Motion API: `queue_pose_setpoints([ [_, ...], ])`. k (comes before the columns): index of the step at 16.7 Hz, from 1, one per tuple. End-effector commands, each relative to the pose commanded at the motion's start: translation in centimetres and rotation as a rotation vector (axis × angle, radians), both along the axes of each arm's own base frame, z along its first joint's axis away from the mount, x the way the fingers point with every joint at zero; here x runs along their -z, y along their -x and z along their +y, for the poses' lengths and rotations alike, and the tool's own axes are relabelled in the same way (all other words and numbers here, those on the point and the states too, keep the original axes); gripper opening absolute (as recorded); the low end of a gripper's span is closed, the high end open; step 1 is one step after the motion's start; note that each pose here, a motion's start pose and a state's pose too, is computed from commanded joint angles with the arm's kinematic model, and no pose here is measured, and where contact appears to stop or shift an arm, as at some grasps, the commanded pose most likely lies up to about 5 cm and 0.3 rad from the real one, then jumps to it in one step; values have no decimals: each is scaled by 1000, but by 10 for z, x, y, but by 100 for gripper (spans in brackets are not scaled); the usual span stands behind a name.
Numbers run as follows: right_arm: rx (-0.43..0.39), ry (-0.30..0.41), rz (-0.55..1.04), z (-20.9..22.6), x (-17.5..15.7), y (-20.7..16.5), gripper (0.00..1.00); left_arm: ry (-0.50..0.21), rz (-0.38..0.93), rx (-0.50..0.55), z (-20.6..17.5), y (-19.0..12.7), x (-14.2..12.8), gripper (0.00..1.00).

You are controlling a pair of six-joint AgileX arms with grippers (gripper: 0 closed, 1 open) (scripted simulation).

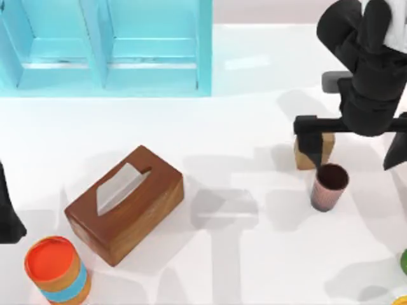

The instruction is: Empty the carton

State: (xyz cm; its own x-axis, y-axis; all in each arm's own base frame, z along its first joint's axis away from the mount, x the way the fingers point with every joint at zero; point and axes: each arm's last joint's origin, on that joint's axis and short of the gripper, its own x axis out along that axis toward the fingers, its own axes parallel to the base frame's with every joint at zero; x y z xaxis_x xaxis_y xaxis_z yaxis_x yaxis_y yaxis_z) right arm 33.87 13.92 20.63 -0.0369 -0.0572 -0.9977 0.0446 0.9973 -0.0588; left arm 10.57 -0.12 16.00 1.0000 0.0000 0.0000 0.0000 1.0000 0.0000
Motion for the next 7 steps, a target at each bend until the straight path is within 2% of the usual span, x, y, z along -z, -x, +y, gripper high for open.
queue_pose_setpoints([
  [5, -1, -8, -17, -2, -48, 3, 100, 0, 0, 0, 0, 0, 0, 100],
  [7, -1, -11, -20, -2, -51, 4, 100, 0, 0, 0, 0, 0, 0, 100],
])
